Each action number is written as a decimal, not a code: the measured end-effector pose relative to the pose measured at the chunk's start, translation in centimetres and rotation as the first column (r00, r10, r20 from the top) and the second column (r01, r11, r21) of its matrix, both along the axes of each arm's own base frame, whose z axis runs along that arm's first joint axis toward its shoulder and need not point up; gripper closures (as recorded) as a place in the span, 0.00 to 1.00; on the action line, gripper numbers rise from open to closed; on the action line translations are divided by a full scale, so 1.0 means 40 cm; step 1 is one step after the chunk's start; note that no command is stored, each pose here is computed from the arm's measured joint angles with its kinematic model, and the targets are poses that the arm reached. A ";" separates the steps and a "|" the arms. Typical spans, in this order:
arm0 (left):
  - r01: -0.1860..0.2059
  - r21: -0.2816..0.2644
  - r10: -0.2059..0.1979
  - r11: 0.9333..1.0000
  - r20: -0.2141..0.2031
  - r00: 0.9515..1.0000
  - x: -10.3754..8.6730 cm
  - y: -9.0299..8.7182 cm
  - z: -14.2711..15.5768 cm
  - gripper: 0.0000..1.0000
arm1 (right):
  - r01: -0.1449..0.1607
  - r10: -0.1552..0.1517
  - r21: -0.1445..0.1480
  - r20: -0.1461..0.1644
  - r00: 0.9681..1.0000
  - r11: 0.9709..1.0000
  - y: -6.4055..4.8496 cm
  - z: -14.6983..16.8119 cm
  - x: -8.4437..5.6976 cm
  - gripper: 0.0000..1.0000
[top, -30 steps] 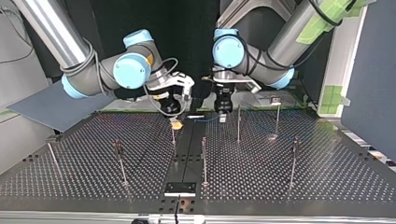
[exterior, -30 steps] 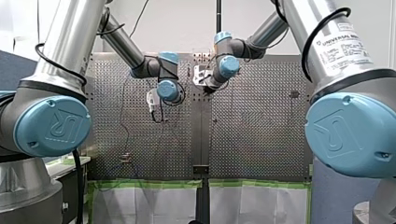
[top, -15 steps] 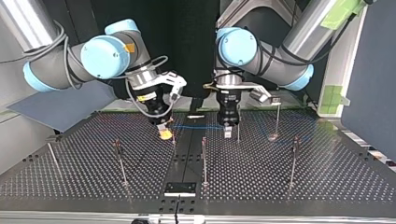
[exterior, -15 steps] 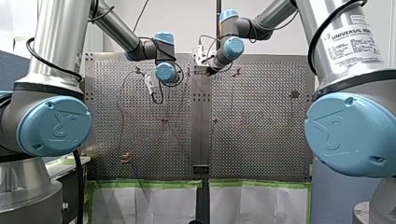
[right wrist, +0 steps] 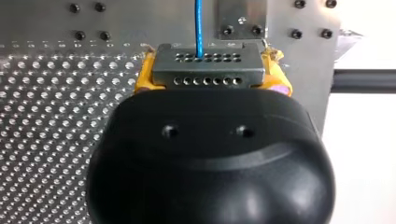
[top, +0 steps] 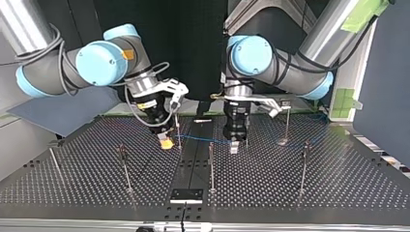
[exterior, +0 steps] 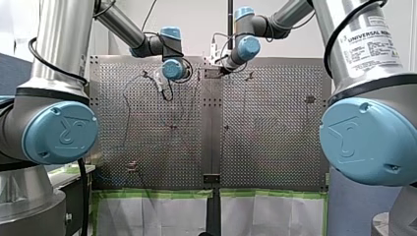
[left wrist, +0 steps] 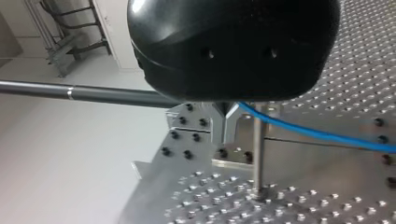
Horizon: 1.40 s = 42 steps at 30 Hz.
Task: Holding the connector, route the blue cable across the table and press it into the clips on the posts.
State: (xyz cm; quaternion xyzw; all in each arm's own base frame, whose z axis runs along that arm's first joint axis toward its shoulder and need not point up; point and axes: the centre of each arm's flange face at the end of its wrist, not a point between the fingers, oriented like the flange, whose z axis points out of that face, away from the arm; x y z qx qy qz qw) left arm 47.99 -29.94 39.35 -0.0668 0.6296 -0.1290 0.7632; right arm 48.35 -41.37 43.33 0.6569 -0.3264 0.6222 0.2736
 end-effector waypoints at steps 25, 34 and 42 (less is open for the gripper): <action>0.084 -0.006 -0.084 0.996 0.023 0.996 0.121 0.018 -0.059 1.00 | -0.013 0.013 0.003 0.013 1.000 1.000 -0.062 -0.018 -0.031 1.00; 0.082 -0.008 -0.082 0.997 0.041 0.996 0.195 0.034 -0.054 1.00 | 0.002 -0.002 -0.008 0.025 1.000 1.000 -0.108 -0.025 -0.053 1.00; 0.068 -0.007 -0.068 0.998 0.045 0.997 0.217 0.058 -0.041 1.00 | 0.028 -0.027 -0.016 0.033 0.999 0.999 -0.160 -0.035 -0.074 1.00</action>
